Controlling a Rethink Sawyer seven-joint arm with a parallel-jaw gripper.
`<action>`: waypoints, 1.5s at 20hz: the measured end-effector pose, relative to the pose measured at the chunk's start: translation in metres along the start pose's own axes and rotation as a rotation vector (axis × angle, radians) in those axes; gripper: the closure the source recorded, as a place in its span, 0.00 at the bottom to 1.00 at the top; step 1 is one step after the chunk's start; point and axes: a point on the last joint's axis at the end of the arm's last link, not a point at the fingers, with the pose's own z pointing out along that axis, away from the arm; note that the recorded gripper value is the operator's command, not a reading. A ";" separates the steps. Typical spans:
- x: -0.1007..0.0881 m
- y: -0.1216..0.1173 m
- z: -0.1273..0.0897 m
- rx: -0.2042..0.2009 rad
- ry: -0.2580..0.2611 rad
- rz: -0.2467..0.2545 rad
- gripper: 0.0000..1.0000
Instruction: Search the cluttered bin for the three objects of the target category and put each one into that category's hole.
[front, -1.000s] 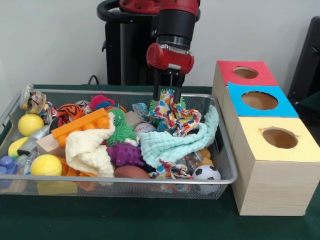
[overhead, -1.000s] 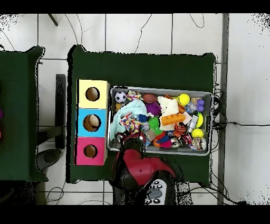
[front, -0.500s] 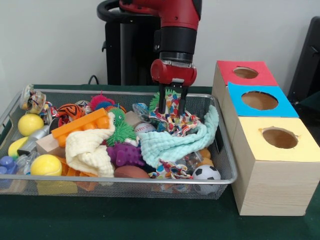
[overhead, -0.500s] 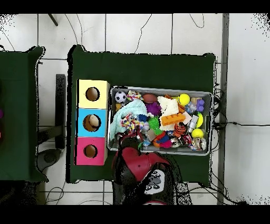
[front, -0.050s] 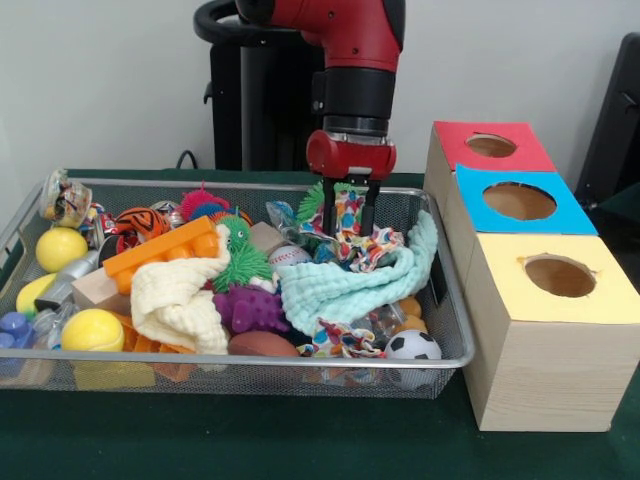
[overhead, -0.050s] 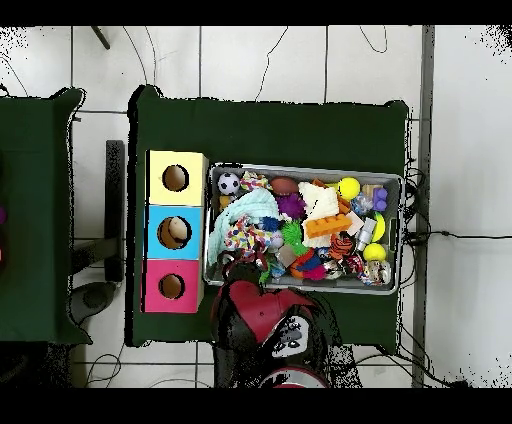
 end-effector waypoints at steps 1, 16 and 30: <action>0.000 0.001 0.001 -0.002 -0.004 0.000 0.00; 0.008 0.007 0.014 -0.032 -0.043 0.027 0.00; 0.008 0.010 0.013 -0.042 -0.073 0.004 1.00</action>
